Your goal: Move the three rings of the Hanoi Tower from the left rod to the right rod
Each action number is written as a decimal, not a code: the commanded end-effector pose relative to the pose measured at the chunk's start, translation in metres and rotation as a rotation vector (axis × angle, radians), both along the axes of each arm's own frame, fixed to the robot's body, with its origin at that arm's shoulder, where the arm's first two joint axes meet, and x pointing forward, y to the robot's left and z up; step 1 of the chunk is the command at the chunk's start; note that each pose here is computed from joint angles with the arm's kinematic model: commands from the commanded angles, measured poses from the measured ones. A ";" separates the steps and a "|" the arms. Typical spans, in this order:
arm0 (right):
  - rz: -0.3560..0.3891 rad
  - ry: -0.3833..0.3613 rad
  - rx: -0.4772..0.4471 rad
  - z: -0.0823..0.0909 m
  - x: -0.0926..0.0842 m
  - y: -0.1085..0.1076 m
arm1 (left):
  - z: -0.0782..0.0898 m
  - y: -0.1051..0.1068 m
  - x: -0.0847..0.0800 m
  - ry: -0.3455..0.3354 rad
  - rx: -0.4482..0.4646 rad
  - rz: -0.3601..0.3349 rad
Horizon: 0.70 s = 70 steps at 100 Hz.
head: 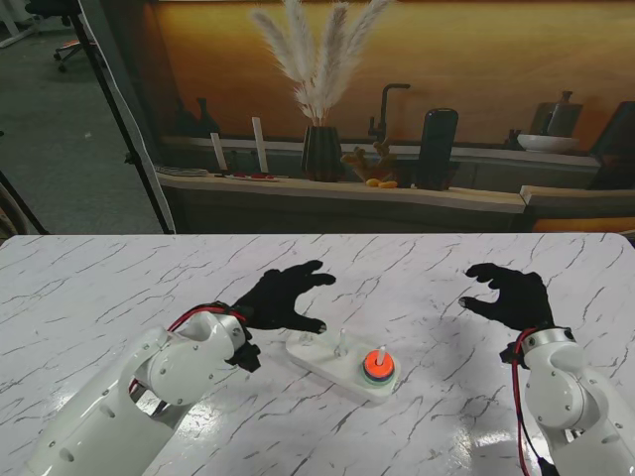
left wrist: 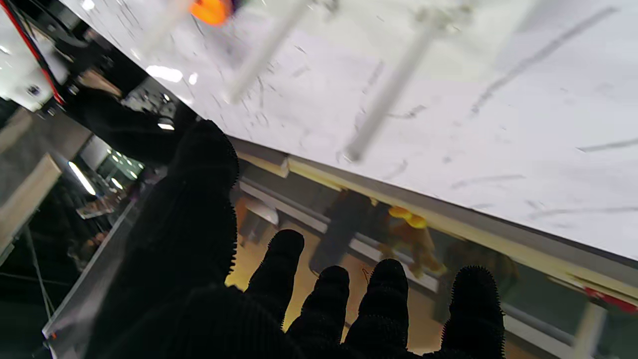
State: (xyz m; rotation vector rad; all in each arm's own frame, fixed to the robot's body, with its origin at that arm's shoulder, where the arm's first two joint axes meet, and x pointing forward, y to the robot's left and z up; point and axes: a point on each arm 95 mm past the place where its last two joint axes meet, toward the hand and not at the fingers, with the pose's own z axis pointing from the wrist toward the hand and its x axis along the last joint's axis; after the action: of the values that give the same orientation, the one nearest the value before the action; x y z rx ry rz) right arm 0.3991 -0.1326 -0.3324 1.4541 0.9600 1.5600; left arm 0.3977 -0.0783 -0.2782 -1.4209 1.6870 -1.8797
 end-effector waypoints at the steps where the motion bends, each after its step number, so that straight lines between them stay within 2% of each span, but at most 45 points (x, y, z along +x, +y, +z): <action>1: 0.021 -0.006 0.017 -0.001 -0.003 0.009 | -0.002 0.012 0.001 0.005 -0.002 0.026; 16: 0.057 -0.007 0.029 0.000 -0.004 0.016 | -0.007 0.036 0.002 -0.032 -0.007 0.152; 35: 0.093 -0.015 0.047 0.003 -0.007 0.025 | -0.024 0.057 0.002 -0.051 -0.071 0.345; 47: 0.108 -0.016 0.065 0.004 -0.009 0.032 | -0.035 0.068 0.004 -0.112 -0.051 0.446; 56: 0.117 -0.018 0.071 0.005 -0.011 0.036 | -0.039 0.075 0.005 -0.147 -0.038 0.496; 70: 0.123 -0.019 0.082 0.006 -0.013 0.041 | -0.042 0.084 0.005 -0.159 -0.045 0.551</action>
State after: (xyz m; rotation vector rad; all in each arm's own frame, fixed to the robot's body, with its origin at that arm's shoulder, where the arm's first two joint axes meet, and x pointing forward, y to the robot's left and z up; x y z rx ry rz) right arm 0.3897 -0.1001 -0.3241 1.4479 0.9988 1.7007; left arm 0.4051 0.0054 -0.3153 -1.4897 1.0437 -1.6607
